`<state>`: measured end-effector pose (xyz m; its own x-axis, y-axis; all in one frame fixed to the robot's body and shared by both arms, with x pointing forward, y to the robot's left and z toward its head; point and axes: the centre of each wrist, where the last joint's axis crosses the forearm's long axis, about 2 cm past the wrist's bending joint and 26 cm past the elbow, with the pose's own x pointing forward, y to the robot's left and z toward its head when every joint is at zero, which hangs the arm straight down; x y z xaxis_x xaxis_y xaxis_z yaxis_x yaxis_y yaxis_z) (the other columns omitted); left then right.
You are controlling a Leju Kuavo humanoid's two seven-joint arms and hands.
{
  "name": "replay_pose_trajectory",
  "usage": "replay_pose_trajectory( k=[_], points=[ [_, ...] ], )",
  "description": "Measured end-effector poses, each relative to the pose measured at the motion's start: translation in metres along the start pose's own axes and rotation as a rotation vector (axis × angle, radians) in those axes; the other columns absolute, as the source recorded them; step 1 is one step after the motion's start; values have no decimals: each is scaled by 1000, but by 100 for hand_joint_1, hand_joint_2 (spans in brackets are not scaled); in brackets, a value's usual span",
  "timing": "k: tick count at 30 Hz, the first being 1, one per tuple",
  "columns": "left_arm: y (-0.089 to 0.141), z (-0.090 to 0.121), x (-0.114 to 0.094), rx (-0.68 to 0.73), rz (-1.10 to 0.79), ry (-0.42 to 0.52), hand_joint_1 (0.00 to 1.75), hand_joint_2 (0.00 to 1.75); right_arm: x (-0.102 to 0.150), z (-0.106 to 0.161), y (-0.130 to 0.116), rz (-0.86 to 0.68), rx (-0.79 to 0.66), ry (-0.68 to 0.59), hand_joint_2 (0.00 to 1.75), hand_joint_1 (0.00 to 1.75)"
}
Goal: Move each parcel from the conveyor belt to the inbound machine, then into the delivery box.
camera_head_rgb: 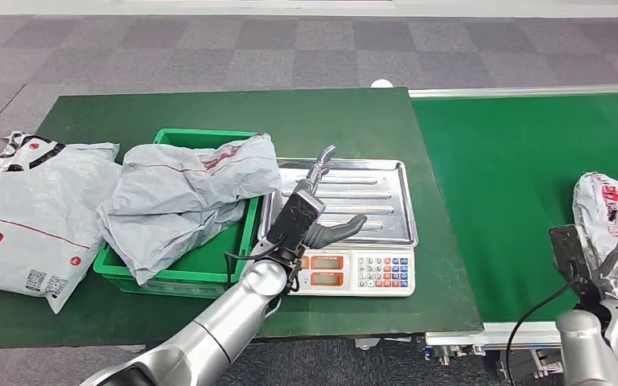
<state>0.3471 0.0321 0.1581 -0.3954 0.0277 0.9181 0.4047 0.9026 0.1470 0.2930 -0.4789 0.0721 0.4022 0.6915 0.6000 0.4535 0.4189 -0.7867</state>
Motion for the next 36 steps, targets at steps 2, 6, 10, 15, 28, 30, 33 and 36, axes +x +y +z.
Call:
replay_pose_trajectory(
  k=[2, 6, 10, 15, 28, 30, 33, 36],
  points=[
    [0, -1, 1, -9, 5, -1, 0, 175, 3, -2, 2, 8, -4, -7, 175, 0],
    [1, -2, 1, -22, 25, -4, 0, 175, 4, -1, 7, 25, 0, -6, 175, 0],
    [6, 0, -1, -1, 36, -13, 0, 175, 6, -2, 12, 7, 10, 13, 175, 0],
    [13, 1, -3, 34, 34, -16, 0, 175, 17, -16, 14, 10, 32, 25, 175, 0],
    [23, 11, -9, 47, 78, 15, 0, 175, 66, -47, 23, 189, 99, 12, 175, 0],
    [25, 12, -10, 47, 74, 16, 0, 175, 66, -48, 23, 190, 114, 12, 175, 0],
    [26, 13, -11, 53, 52, 16, 0, 175, 64, -49, 23, 193, 129, 12, 175, 0],
    [28, 15, -13, 67, 37, 18, 0, 175, 63, -49, 23, 197, 141, 7, 175, 0]
  ],
)
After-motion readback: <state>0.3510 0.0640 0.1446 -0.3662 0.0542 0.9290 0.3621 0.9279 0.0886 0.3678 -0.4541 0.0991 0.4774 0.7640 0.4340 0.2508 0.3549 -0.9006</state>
